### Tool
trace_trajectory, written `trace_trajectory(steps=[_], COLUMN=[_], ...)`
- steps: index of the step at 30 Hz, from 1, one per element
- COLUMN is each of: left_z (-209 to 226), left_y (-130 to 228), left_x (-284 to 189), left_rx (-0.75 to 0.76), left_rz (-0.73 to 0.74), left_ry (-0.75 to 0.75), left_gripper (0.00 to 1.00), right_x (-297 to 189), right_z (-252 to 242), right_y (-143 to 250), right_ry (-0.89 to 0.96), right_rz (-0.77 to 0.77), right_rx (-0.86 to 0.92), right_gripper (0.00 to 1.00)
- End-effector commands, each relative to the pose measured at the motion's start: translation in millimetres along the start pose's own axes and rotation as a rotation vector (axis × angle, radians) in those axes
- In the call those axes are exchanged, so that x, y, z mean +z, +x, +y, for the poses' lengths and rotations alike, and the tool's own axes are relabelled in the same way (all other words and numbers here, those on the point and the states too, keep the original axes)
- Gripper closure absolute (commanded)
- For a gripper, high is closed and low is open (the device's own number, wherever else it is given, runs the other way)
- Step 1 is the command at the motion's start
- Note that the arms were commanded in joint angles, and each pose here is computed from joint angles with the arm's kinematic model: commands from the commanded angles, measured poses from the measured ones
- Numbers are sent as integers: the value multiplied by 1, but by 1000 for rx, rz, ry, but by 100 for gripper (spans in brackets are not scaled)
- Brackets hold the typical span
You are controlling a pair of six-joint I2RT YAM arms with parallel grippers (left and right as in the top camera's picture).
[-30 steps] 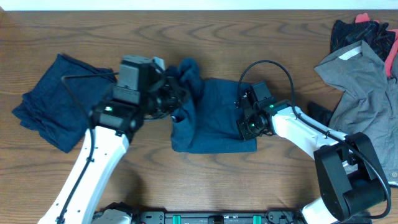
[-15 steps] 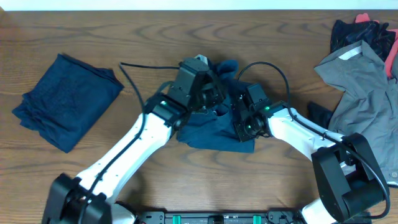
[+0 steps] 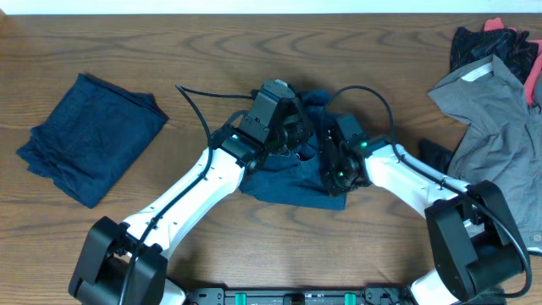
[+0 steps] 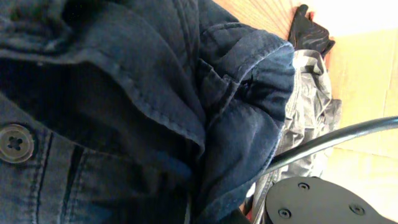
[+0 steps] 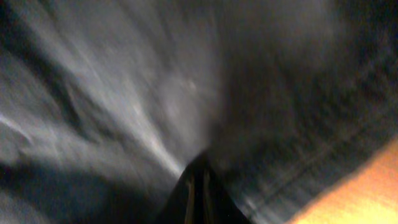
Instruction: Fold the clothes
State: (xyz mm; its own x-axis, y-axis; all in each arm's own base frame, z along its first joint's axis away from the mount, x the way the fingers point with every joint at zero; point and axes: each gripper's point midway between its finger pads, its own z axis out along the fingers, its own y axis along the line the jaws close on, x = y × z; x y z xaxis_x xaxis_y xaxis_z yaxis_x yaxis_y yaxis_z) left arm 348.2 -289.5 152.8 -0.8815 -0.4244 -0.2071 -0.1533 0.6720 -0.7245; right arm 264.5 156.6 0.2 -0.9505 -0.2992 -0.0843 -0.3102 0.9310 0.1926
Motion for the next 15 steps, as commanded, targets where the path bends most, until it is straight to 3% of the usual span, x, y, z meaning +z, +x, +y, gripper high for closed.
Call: trace_trajectory(steps=[1, 5, 9, 12, 15], left_z=[-15, -24, -39, -50, -53], left_y=[-3, 13, 46, 63, 42], left_x=[-4, -3, -6, -17, -36], left_rx=[1, 11, 120, 257, 307], left_rz=[-5, 69, 201, 315, 293], left_ry=[34, 71, 147, 256, 324], left_gripper=[94, 93, 59, 51, 48], right_x=[-41, -91, -133, -157, -167], right_z=[-18, -37, -51, -54, -45], right_y=[-34, -57, -71, -75, -76], right_ry=[46, 87, 99, 95, 56], right_rz=[-102, -187, -276, -327, -357], right_rx=[59, 113, 153, 168, 145], right_gripper=[92, 90, 88, 85, 83])
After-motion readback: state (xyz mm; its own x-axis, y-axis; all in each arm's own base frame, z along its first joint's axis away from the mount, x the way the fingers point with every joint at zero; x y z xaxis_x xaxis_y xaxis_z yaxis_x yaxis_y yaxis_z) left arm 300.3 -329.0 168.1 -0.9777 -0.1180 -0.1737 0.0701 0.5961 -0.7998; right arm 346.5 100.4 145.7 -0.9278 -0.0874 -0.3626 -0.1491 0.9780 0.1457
